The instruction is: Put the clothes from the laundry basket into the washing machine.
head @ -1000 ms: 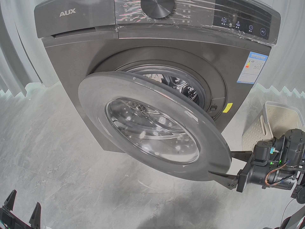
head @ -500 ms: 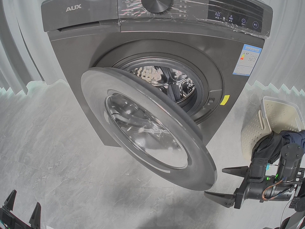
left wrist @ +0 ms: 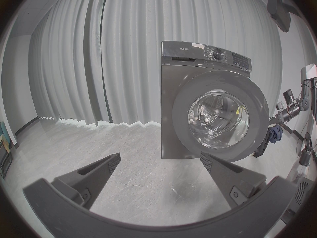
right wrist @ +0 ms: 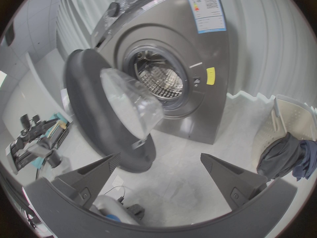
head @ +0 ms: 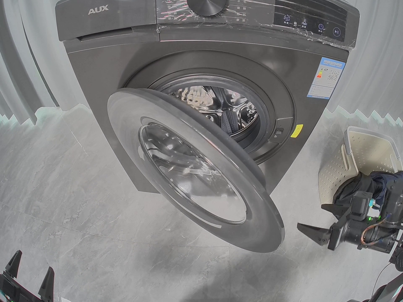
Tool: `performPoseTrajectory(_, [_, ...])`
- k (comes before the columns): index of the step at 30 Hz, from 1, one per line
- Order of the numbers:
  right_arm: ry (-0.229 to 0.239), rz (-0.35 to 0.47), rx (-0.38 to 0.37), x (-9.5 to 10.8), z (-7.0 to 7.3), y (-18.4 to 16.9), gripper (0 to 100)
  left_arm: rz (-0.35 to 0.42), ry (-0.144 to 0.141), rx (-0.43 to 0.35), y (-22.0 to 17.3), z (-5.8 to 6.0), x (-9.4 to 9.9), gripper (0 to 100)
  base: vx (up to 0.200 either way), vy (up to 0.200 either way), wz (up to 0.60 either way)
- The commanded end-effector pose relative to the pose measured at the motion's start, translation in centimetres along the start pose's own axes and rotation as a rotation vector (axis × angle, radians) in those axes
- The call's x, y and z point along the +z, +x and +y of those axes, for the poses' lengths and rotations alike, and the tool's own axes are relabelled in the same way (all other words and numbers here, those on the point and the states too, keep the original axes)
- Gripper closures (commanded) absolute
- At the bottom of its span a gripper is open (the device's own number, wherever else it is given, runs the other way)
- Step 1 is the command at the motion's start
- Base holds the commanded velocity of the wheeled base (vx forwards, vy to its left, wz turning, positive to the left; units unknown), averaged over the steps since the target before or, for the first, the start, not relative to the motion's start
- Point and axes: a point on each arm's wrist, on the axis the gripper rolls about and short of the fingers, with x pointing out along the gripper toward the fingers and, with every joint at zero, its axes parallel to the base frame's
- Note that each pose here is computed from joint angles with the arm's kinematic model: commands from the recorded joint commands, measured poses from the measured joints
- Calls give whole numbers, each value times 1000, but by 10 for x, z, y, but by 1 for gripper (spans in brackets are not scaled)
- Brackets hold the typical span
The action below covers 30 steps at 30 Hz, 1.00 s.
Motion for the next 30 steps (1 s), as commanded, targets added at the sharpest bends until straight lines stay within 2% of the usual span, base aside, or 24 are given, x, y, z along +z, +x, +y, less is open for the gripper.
performPoseTrajectory(1, [24, 47, -75, 6, -14, 38, 0, 1, -1, 0, 0, 0, -5, 0, 0, 0, 0])
performPoseTrajectory(7, [16, 74, -45, 0, -9, 56, 0, 1, -1, 0, 0, 0, -5, 0, 0, 0, 0])
performPoseTrajectory(14, [-21, 119, 58, -14, 14, 57, 0, 1, -1, 0, 0, 0, -5, 0, 0, 0, 0])
performPoseTrajectory(18, [-34, 133, 92, -17, 23, 56, 0, 1, -1, 0, 0, 0, -5, 0, 0, 0, 0])
performPoseTrajectory(21, [-58, 146, 156, -25, 37, 50, 0, 2, -1, 0, 0, 0, -5, 0, 0, 0, 0])
performPoseTrajectory(23, [-63, 140, 167, -26, 39, 48, 0, 2, -1, 0, 0, 0, -5, 0, 0, 0, 0])
performPoseTrajectory(26, [-43, 108, 148, -20, 36, 53, 0, 2, -1, 0, 0, 0, -5, 0, 0, 0, 0])
performPoseTrajectory(29, [-6, 51, 50, -6, 26, 66, 0, 2, -1, 0, 0, 0, -5, 0, 0, 0, 0])
performPoseTrajectory(30, [-6, 51, 50, -6, 26, 66, 0, 2, -1, 0, 0, 0, -5, 0, 0, 0, 0])
